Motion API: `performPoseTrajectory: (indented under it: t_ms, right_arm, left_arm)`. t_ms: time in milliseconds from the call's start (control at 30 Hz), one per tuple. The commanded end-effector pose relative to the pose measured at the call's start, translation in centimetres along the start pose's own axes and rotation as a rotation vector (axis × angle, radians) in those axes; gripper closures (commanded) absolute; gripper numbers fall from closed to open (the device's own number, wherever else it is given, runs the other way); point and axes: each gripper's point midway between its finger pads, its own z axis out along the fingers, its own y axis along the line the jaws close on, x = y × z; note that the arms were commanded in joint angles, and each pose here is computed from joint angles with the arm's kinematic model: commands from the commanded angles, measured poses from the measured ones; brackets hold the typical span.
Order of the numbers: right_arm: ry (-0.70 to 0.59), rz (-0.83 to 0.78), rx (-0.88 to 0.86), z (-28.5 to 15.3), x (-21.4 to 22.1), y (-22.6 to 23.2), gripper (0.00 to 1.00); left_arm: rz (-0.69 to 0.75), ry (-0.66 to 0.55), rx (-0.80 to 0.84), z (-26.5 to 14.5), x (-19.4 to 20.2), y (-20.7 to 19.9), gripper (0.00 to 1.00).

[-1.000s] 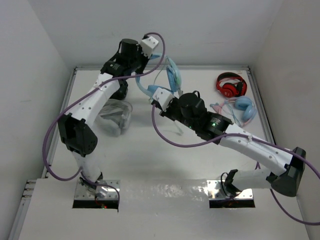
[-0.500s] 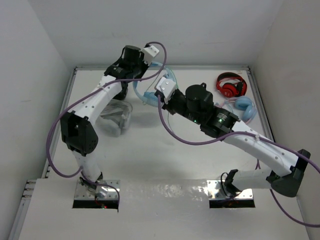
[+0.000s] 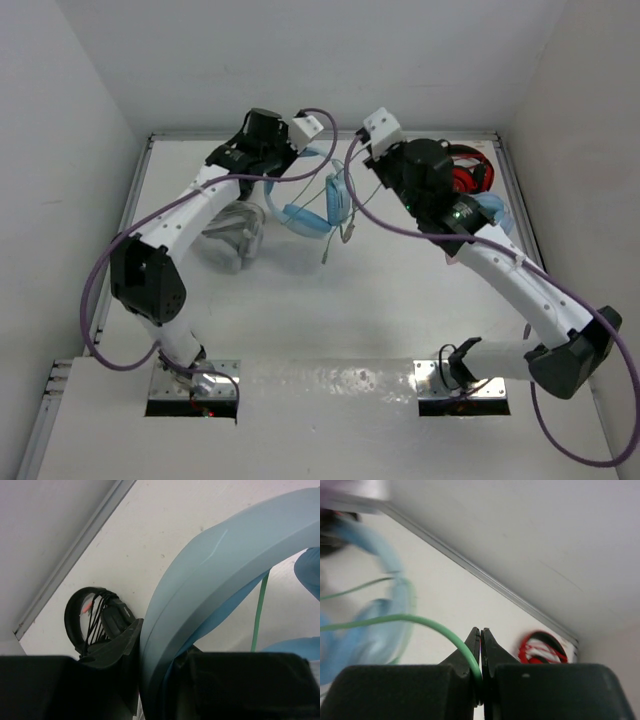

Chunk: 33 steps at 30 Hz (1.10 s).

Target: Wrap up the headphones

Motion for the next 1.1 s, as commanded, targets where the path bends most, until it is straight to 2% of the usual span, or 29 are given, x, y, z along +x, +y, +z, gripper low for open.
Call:
performPoseTrajectory:
  t_ms: [0, 167, 333, 567, 700, 900, 1067]
  right_arm:
    - [0.041, 0.041, 0.136, 1.3, 1.3, -4.1, 1.0]
    - [0.041, 0.041, 0.129, 3.1, 0.6, -5.3, 1.0]
    - [0.154, 0.05, 0.217, 4.1, 5.2, -8.4, 1.0]
    - [0.158, 0.156, 0.314, 2.9, 9.0, -11.3, 1.0]
    - [0.147, 0.185, 0.259, 3.5, 9.5, -10.2, 1.0]
    - [0.116, 0.204, 0.221, 5.4, 7.7, -10.3, 1.0]
    - [0.151, 0.225, 0.17, 6.8, 9.5, -8.8, 1.0]
  left_arm:
    - [0.093, -0.149, 0.061, -4.2, -3.9, -2.1, 1.0]
    - [0.144, -0.131, 0.11, -4.8, -3.1, -4.9, 1.0]
    - [0.138, -0.134, 0.079, -5.6, -3.3, -4.3, 1.0]
    - [0.139, -0.136, 0.076, -6.2, -3.7, -3.9, 1.0]
    - [0.15, -0.159, 0.146, -6.9, -4.4, -5.0, 1.0]
    - [0.168, -0.188, 0.293, -8.6, -4.8, -7.5, 1.0]
    - [0.129, -0.229, 0.347, -10.1, -6.4, -8.1, 1.0]
